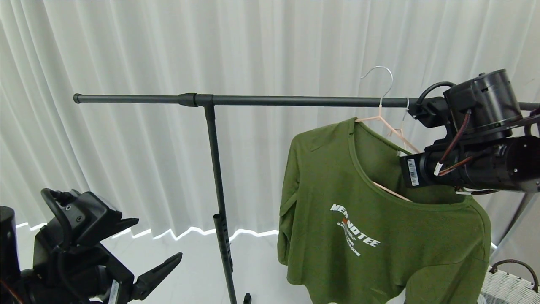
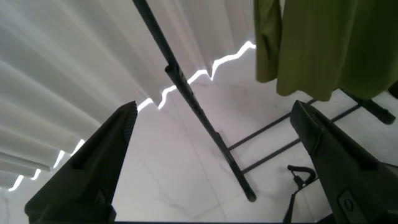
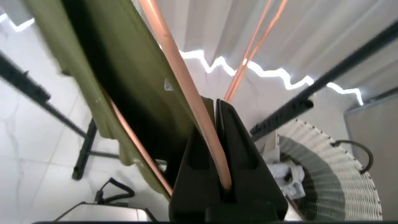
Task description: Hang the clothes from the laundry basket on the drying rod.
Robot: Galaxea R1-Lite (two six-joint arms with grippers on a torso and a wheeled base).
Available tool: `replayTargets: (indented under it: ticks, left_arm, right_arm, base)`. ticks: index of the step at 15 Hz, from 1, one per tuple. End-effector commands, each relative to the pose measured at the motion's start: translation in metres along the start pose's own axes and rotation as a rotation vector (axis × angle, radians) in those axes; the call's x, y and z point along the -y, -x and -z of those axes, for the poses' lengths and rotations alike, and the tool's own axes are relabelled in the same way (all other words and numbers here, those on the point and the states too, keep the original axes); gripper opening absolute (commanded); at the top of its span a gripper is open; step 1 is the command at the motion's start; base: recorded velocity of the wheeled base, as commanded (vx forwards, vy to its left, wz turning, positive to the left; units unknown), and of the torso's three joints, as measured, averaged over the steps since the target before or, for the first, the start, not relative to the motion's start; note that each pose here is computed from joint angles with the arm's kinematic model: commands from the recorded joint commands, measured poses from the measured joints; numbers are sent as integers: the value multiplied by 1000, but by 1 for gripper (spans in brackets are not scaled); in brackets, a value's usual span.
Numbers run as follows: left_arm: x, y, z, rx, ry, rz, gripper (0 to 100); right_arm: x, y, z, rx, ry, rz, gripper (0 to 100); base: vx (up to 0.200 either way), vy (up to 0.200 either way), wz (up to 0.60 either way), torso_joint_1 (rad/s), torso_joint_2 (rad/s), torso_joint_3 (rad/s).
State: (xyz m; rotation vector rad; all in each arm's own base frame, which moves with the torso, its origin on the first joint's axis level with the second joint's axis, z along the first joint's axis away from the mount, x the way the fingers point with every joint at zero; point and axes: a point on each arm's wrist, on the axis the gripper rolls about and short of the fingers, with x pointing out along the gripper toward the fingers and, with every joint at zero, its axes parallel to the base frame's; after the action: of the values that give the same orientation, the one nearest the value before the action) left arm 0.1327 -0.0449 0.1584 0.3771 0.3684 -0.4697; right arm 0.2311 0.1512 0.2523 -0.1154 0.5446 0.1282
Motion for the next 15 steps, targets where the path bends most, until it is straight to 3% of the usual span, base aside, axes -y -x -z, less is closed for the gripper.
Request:
replayTargets:
  ticks: [1, 11, 15]
  left_arm:
    - [1, 1, 0, 3, -3, 6, 100]
    - [3, 2, -1, 14, -10, 17, 100]
    - [4, 3, 0, 14, -10, 17, 100]
  right_arm:
    - [-1, -4, 1, -10, 4, 6, 0]
    - [0, -79, -20, -48, 58, 189, 0]
    - [-7, -101, -15, -77, 77, 237, 0]
  base:
    - [0, 0, 0, 0, 0, 0]
    - [0, 0, 0, 0, 0, 0]
    - [0, 0, 0, 0, 0, 0]
